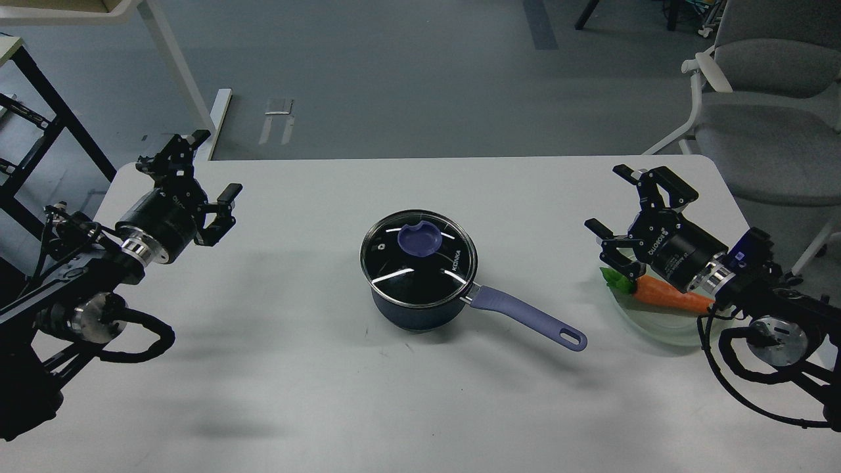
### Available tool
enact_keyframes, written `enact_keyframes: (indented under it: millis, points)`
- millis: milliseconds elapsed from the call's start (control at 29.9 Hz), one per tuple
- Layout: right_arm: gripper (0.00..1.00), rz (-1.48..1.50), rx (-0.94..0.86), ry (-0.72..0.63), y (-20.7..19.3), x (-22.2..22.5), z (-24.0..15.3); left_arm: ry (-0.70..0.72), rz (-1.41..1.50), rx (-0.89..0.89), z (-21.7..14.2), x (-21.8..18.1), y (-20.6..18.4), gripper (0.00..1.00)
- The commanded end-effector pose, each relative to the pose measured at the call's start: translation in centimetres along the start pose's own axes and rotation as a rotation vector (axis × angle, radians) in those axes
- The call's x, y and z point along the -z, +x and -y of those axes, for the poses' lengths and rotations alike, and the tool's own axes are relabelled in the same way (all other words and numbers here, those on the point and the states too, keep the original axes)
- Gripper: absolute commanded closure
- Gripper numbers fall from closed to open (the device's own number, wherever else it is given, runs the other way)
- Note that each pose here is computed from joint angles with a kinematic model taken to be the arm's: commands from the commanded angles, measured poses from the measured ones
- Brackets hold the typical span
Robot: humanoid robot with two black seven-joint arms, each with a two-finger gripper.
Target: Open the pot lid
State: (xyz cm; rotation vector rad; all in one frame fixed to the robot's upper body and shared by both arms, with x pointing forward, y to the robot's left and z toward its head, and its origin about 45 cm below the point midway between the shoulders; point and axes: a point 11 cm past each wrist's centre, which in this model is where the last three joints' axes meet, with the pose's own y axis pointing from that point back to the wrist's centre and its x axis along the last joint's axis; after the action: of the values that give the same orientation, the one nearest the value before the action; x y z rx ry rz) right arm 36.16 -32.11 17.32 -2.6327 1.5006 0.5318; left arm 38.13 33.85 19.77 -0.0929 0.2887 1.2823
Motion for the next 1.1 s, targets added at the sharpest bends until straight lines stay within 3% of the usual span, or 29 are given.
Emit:
enact_keyframes:
  millis: [0,201,368,535,569,702,836,1070]
  points:
    - [0.00,0.012,-0.012,0.006,0.2,0.1,-0.2,-0.004,-0.007,0.000,0.1,0.1,-0.2,0.01]
    - [0.00,0.013,0.003,0.016,-0.2,0.7,-0.2,0.013,0.002,-0.002,-0.1,0.4,0.1,0.01]
    - [0.00,-0.073,0.011,0.040,0.5,4.6,-1.6,0.001,0.005,0.027,0.1,-0.5,0.5,0.01]
    - [0.00,-0.339,0.117,0.014,-0.9,10.1,-3.3,-0.030,0.015,0.057,1.2,-2.2,0.6,0.01]
    - [0.00,-0.493,0.188,-0.005,-2.6,12.7,-4.3,-0.044,0.023,0.067,1.7,-2.9,0.3,0.01]
    - [0.00,-0.763,0.317,-0.044,-6.0,15.8,-6.0,-0.051,0.016,0.075,1.9,-2.9,-0.1,0.01]
    - [0.00,-1.070,0.454,-0.119,-8.1,15.7,-6.0,-0.057,0.011,0.083,2.0,-3.0,-0.4,0.01]
    - [0.00,-1.420,0.630,-0.264,-8.4,12.2,-5.4,-0.061,0.002,0.098,2.2,-2.9,-1.1,0.01]
